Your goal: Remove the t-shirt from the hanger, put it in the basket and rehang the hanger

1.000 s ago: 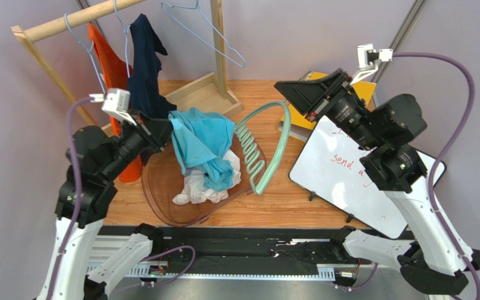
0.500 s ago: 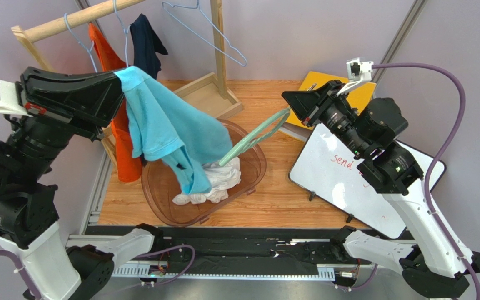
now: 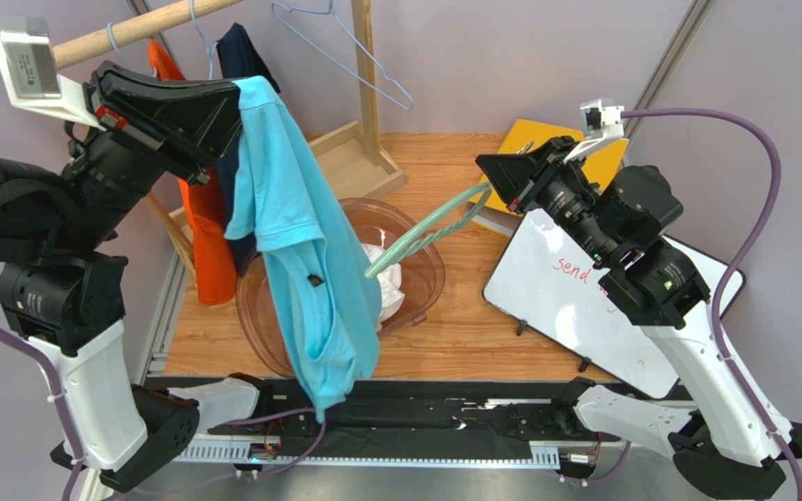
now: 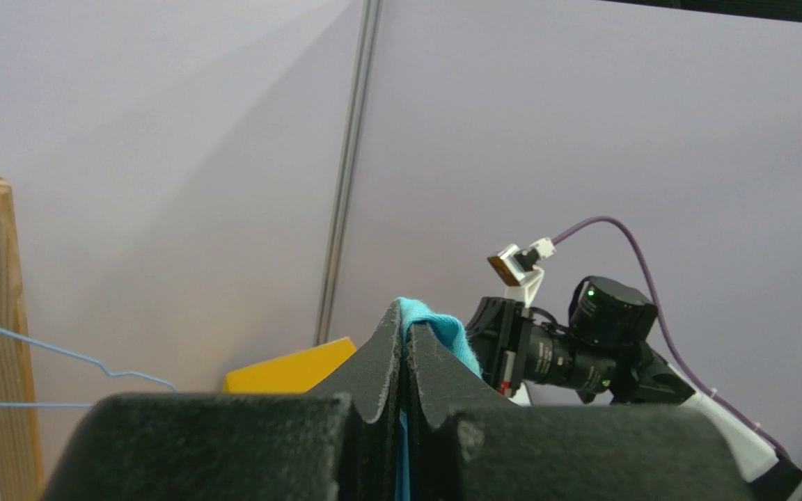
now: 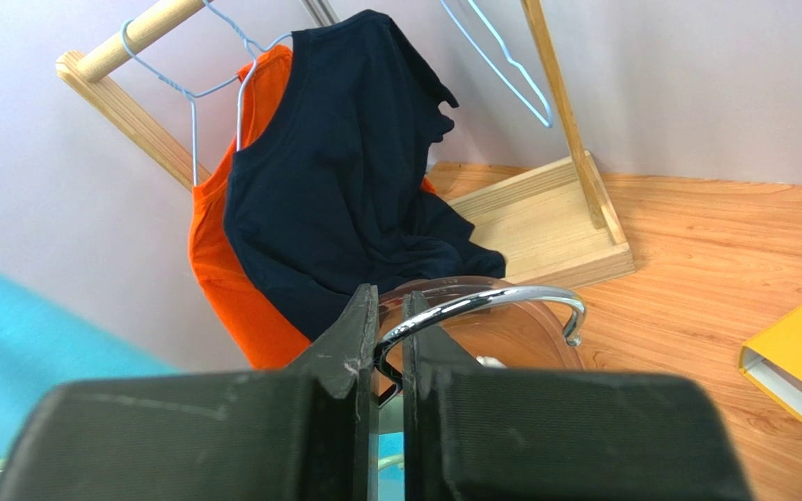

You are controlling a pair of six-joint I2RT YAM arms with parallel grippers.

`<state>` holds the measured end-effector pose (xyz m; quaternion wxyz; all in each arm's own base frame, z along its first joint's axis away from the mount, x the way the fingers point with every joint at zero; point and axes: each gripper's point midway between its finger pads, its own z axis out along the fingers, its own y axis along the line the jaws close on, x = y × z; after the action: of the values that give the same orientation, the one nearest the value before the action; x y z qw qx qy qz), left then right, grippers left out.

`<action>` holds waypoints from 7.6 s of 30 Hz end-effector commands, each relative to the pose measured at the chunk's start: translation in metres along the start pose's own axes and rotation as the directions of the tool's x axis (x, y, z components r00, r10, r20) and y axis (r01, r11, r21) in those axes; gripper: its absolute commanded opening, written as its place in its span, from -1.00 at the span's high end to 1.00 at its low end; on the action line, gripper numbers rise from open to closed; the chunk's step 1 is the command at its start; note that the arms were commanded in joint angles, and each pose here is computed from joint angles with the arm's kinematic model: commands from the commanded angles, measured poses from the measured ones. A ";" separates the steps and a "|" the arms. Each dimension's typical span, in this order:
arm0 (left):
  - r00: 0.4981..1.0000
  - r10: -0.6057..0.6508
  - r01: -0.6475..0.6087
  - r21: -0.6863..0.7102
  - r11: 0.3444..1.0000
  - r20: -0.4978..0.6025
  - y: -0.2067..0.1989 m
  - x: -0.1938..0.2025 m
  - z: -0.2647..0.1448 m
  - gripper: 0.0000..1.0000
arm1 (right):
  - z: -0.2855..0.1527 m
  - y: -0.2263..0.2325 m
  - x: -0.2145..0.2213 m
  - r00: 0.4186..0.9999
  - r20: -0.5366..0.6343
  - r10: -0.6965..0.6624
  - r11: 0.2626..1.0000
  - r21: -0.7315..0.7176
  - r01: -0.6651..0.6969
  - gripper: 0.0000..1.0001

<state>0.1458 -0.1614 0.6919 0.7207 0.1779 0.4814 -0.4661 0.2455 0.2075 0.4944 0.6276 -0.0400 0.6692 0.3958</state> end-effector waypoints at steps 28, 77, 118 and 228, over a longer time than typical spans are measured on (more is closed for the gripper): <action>0.689 -0.645 0.256 -0.722 0.643 -0.330 0.173 0.413 -0.163 1.00 | 0.005 -0.004 0.003 0.999 0.028 -0.016 1.000 -0.001 0.016 1.00; 0.634 -0.569 0.708 0.097 0.700 -0.524 -0.037 0.274 -0.087 -0.55 | 0.041 0.022 0.090 0.894 -0.048 -0.445 0.832 -0.391 0.393 1.00; 0.497 -0.584 0.781 0.039 0.623 -0.642 -0.074 0.314 -0.080 0.23 | 0.030 0.030 0.085 0.888 -0.001 -0.460 0.814 -0.398 0.422 1.00; 0.646 -0.763 0.726 -0.286 0.625 -0.026 0.281 0.252 0.103 0.29 | -0.005 -0.037 0.014 0.931 0.104 -0.350 0.934 0.116 0.338 -0.26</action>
<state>0.4711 -0.2212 0.4707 0.4370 -0.1035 0.6171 -0.6462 0.2614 0.1850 0.4513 0.7151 -0.1089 0.6493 0.2350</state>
